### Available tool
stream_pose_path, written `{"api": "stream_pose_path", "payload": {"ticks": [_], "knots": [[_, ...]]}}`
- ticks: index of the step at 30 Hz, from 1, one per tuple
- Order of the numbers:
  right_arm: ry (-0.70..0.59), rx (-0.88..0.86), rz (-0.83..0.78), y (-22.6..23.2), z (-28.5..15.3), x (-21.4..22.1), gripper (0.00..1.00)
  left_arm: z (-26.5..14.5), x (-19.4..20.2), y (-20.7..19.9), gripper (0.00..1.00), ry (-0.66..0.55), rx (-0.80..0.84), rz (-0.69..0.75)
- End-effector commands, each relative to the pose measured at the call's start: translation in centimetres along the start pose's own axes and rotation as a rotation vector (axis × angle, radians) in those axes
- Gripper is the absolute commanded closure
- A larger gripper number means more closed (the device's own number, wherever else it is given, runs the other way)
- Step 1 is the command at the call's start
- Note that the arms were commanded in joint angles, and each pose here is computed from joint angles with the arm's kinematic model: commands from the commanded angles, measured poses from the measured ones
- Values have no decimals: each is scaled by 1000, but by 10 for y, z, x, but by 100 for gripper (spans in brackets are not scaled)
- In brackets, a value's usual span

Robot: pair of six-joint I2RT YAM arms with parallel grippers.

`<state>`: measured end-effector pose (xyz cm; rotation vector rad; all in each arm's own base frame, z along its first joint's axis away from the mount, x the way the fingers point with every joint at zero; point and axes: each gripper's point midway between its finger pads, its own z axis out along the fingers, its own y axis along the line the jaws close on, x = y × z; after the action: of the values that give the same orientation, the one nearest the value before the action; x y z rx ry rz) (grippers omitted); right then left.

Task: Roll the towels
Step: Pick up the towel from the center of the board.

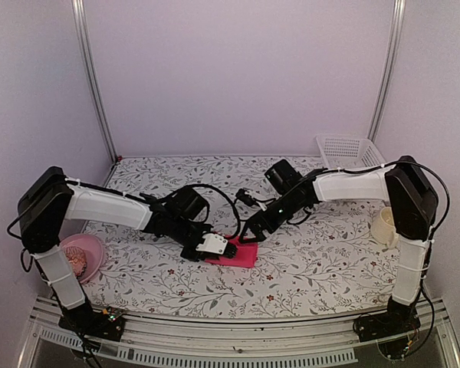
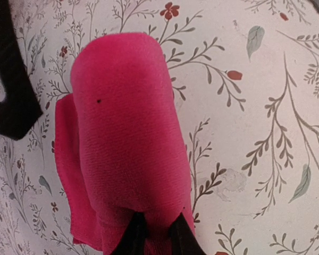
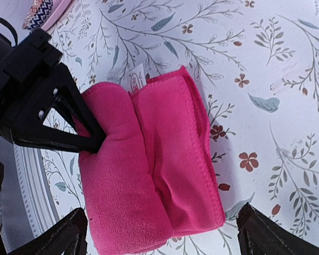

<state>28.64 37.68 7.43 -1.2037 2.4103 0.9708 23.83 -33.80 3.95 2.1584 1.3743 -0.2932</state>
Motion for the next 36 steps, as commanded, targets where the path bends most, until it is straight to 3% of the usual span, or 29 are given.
{"api": "stream_pose_path", "payload": {"ticks": [1,19,30,33,36], "knots": [[16,-62,12,-5,11,-2,1,8,17,-10,85,56,82,-29],[71,-313,55,18,31,12,1,13,24,2,85,92,84,-53],[79,-341,78,18,37,12,1,15,26,18,85,102,66,-110],[77,-337,82,17,37,9,6,15,27,18,85,104,66,-111],[84,-353,96,17,39,9,19,15,28,18,85,105,67,-112]]}}
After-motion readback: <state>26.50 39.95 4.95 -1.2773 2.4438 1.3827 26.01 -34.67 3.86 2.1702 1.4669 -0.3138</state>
